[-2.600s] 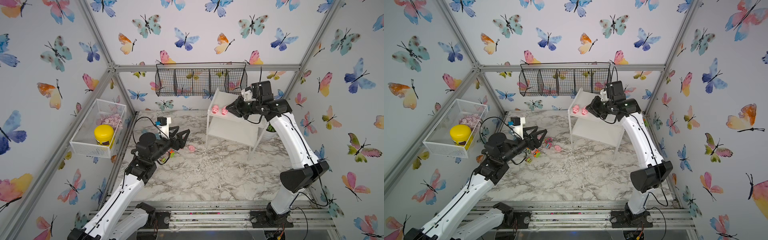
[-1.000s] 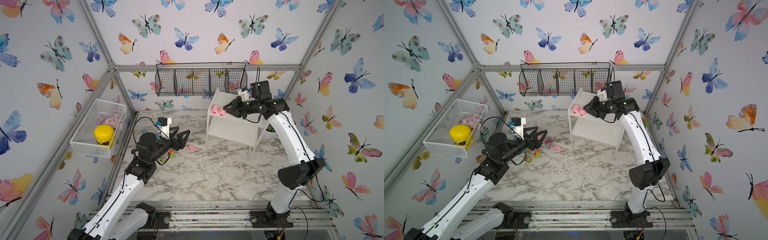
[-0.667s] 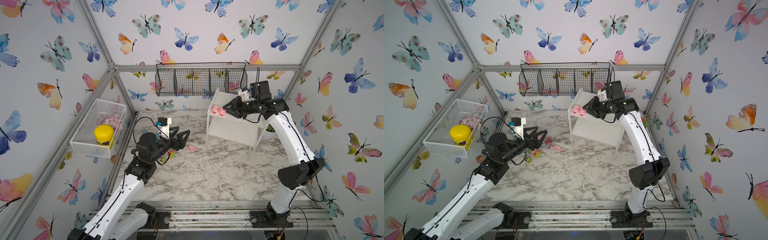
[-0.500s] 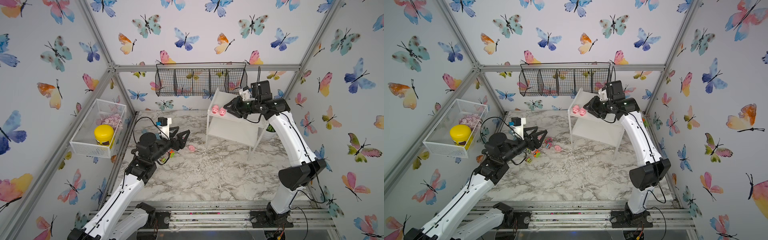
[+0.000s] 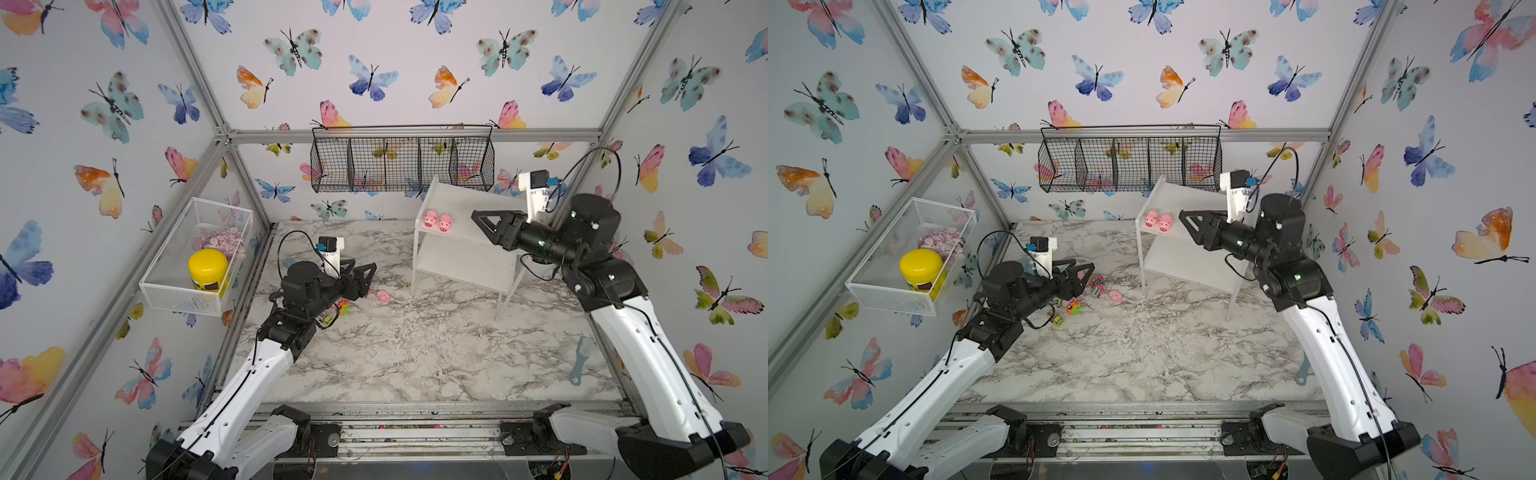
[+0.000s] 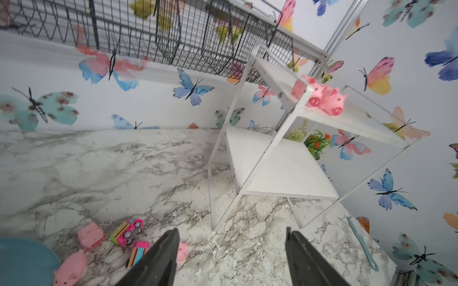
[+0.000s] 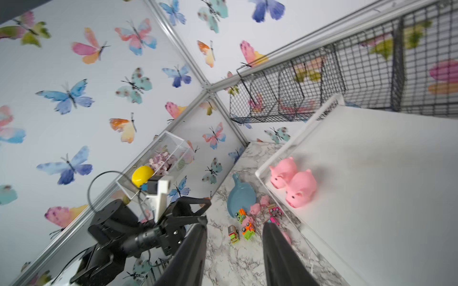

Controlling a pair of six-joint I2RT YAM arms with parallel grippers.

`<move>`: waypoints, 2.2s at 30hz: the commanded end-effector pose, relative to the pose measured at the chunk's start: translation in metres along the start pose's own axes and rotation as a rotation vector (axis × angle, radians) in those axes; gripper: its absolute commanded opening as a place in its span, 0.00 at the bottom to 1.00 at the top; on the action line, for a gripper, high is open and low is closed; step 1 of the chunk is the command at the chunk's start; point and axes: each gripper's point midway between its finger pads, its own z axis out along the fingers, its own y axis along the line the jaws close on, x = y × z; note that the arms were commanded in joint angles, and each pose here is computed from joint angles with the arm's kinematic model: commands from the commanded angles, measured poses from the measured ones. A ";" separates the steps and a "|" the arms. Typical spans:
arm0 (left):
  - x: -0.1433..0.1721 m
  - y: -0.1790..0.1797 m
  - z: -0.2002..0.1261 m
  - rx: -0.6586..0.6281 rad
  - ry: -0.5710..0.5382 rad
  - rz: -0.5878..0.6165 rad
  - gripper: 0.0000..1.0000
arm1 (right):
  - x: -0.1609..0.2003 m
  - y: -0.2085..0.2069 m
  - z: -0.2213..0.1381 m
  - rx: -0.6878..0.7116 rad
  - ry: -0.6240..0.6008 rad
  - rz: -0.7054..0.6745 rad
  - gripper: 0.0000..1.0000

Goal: Organize plastic toys on shelves
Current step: Pick up the plastic toy at the center of the board.

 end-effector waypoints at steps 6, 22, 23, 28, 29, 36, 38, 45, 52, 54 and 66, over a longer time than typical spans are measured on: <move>0.083 0.038 0.026 -0.060 0.281 -0.186 0.70 | 0.092 0.077 0.027 -0.220 0.044 -0.403 0.43; 0.179 0.081 0.104 -0.184 0.588 -0.439 0.44 | 0.180 0.056 0.040 -0.089 0.152 -0.438 0.45; 0.181 0.083 0.108 -0.202 0.587 -0.439 0.45 | 0.180 0.054 0.038 -0.082 0.146 -0.435 0.45; 0.183 0.089 0.124 -0.218 0.565 -0.462 0.47 | 0.180 0.053 0.036 -0.077 0.137 -0.424 0.46; 0.182 0.090 0.127 -0.218 0.563 -0.464 0.47 | 0.180 0.053 0.036 -0.077 0.139 -0.424 0.46; 0.193 0.100 0.144 -0.238 0.586 -0.470 0.45 | 0.181 0.054 0.038 -0.086 0.145 -0.425 0.46; 0.196 0.104 0.147 -0.251 0.598 -0.465 0.45 | 0.180 0.055 0.039 -0.089 0.146 -0.424 0.46; 0.214 0.115 0.149 -0.296 0.651 -0.453 0.41 | 0.177 0.055 0.037 -0.085 0.137 -0.419 0.46; 0.209 0.107 0.148 -0.258 0.648 -0.442 0.21 | 0.173 0.054 0.037 -0.067 0.125 -0.405 0.46; 0.201 0.100 0.146 -0.225 0.636 -0.431 0.14 | 0.170 0.050 0.038 -0.041 0.113 -0.386 0.47; 0.075 -0.027 0.059 0.313 0.251 -0.101 0.11 | 0.117 0.049 0.024 -0.038 -0.091 0.030 0.59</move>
